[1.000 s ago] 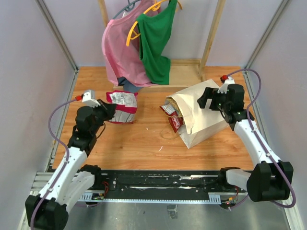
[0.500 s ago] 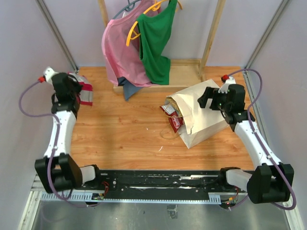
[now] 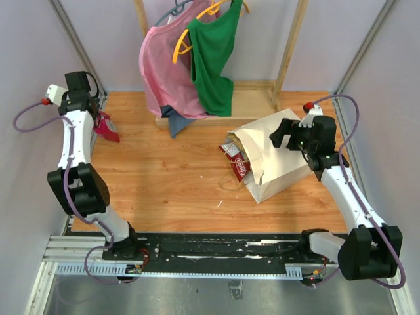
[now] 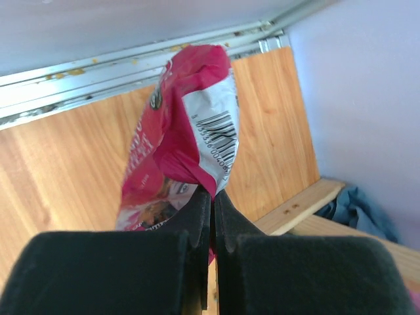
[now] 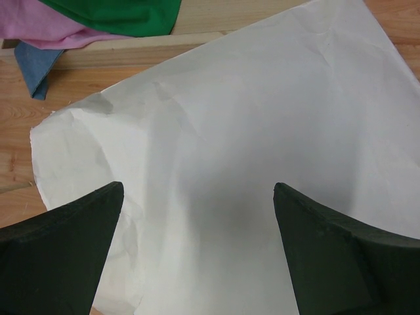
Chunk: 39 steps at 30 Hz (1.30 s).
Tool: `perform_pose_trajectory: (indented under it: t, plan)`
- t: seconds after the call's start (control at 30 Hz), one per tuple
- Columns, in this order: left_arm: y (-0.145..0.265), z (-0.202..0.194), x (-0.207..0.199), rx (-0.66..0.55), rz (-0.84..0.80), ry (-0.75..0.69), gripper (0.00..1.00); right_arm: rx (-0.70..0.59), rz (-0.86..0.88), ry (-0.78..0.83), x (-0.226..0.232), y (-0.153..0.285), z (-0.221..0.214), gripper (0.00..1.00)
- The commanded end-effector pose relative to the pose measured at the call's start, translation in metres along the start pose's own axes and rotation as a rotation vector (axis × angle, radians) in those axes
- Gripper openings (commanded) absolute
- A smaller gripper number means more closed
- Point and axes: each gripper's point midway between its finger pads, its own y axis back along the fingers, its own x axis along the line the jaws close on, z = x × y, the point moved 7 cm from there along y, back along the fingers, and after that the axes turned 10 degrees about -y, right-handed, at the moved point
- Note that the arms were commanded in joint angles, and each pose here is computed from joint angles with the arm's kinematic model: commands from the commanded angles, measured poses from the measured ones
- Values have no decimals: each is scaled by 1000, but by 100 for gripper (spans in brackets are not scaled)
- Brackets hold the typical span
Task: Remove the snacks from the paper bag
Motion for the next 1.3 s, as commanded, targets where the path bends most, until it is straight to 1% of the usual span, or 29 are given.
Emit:
perform_pose_trajectory:
  t: [0.0, 0.17, 0.23, 0.33, 0.4, 0.43, 0.5, 0.63, 0.7, 0.97, 1.1, 1.27]
  plan:
    - [29, 19, 24, -62, 230, 133, 1, -10, 24, 1, 3, -3, -1, 99]
    - [51, 27, 45, -179, 244, 147, 0, -5, 26, -6, 3, -6, -2, 99]
    - [60, 32, 53, -221, 274, 150, 1, -6, 29, -10, 3, -7, -3, 99]
    - [68, 38, 61, -262, 320, 152, 0, -6, 33, -17, 3, -8, -3, 99]
    - [67, 37, 63, -269, 329, 152, 1, -2, 36, -20, 3, -9, -4, 99]
    - [65, 36, 62, -261, 324, 152, 1, 0, 38, -23, 3, -10, -4, 99]
    - [56, 28, 56, -208, 303, 149, 1, -1, 40, -24, 4, -9, -4, 99]
    - [32, 1, 42, -55, 238, 157, 1, -8, 32, -15, 3, -6, -3, 99]
    - [17, -13, 40, 3, 240, 173, 1, -13, 26, -11, 3, -5, -3, 99]
    - [-40, -44, 31, 113, 320, 159, 1, -17, 23, -9, 3, -4, -1, 99]
    - [-63, -49, 9, 162, 265, 205, 0, -19, 27, -9, 4, -4, 0, 98]
    - [-81, -48, -18, 215, 208, 263, 1, -23, 21, -2, 3, -3, 0, 98]
